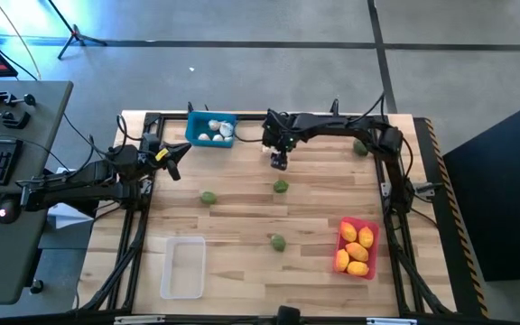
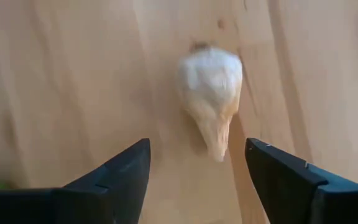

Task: Sort produce into baskets
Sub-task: Put the garlic into the blue bin

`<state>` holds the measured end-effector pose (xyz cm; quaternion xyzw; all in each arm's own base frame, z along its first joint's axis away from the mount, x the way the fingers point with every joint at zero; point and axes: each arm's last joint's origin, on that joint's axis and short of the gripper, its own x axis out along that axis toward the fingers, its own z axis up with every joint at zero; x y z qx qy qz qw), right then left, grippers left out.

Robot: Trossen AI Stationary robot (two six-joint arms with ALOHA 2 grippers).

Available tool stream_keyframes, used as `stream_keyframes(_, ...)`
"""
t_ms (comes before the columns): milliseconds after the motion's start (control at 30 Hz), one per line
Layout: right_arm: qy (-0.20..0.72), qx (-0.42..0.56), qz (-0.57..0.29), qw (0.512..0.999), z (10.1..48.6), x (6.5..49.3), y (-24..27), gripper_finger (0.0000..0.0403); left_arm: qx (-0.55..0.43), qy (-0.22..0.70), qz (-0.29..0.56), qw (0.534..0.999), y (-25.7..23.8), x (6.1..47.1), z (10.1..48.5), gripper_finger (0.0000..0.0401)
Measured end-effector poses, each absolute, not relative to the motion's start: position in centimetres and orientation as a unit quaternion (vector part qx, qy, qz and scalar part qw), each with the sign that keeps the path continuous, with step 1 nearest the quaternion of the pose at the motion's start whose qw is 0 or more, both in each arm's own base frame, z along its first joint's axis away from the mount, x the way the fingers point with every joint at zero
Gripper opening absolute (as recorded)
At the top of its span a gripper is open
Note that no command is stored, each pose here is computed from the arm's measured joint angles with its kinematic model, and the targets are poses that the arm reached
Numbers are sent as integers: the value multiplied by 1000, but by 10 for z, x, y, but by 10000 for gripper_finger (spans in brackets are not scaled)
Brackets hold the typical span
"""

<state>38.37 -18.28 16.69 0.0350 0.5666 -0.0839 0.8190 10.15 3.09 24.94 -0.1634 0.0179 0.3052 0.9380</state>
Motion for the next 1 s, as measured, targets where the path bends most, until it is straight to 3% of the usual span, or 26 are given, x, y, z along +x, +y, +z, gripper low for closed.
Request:
stream_keyframes(167,555,39,-97,825,151,380,-183,242,-164,18,305,938,31,101,249,0)
stream_keyframes(300,537,36,-102,837,144,380,-183,202,-164,19,305,938,31,102,249,0)
stream_keyframes(633,532,108,-119,831,138,377,-181,15,-188,9,268,945,30,108,251,0)
stream_keyframes(833,482,152,-98,857,153,396,-170,22,-260,1,214,942,29,121,252,0)
stream_keyframes(1000,405,147,-77,899,187,426,-156,4,-315,-29,188,930,30,129,256,1)
